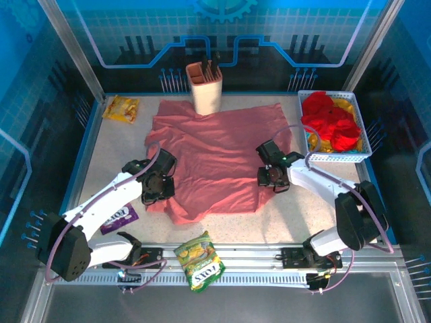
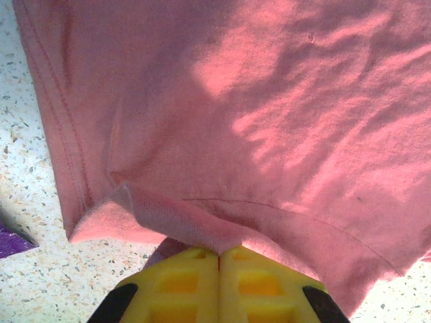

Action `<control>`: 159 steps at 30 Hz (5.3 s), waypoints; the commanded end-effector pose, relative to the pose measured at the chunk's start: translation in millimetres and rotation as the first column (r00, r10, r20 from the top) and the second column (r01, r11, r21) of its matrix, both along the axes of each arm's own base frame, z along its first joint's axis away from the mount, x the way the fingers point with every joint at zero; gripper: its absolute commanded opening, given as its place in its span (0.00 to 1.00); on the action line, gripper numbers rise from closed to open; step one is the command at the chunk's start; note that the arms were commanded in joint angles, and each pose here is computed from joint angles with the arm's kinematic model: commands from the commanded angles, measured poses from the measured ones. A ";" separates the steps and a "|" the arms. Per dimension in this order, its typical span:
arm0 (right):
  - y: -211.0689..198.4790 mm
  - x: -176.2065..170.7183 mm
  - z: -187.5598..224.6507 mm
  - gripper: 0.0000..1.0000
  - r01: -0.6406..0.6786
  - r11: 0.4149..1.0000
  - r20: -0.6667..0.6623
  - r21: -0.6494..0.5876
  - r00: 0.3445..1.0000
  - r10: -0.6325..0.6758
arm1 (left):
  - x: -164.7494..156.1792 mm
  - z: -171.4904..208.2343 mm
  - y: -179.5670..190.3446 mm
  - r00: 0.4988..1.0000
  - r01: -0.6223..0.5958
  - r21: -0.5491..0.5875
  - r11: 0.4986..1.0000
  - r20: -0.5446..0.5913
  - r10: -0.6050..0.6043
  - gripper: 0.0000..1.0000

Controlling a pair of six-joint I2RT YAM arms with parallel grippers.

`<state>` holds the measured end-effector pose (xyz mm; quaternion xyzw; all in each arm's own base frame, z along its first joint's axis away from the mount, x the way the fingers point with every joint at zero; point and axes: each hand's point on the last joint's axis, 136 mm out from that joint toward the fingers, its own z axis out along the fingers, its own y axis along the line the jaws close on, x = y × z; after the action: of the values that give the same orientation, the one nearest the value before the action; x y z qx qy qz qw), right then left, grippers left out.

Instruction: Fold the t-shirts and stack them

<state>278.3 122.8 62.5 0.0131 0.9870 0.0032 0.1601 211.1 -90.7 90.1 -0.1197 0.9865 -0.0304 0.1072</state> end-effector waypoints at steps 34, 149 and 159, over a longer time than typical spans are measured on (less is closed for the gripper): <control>1.8 -12.3 -29.0 0.39 -0.111 0.987 -0.111 -0.115 0.989 0.098 | -9.1 3.4 3.0 1.000 -0.008 -0.012 1.000 -0.009 0.007 0.00; -80.5 -16.2 376.2 0.00 0.018 0.999 0.816 0.045 0.576 -0.048 | 105.0 461.4 18.3 0.164 0.127 0.159 0.979 0.970 -0.179 0.00; -62.2 95.0 221.1 0.00 0.069 0.995 0.634 0.075 0.766 -0.101 | 224.8 281.3 57.3 0.536 0.039 -0.083 0.996 0.843 0.050 0.00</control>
<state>341.2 64.8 276.9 0.0180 0.8951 -0.0107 0.4453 410.9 -33.4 367.9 -0.0705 0.8314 -0.0921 0.5434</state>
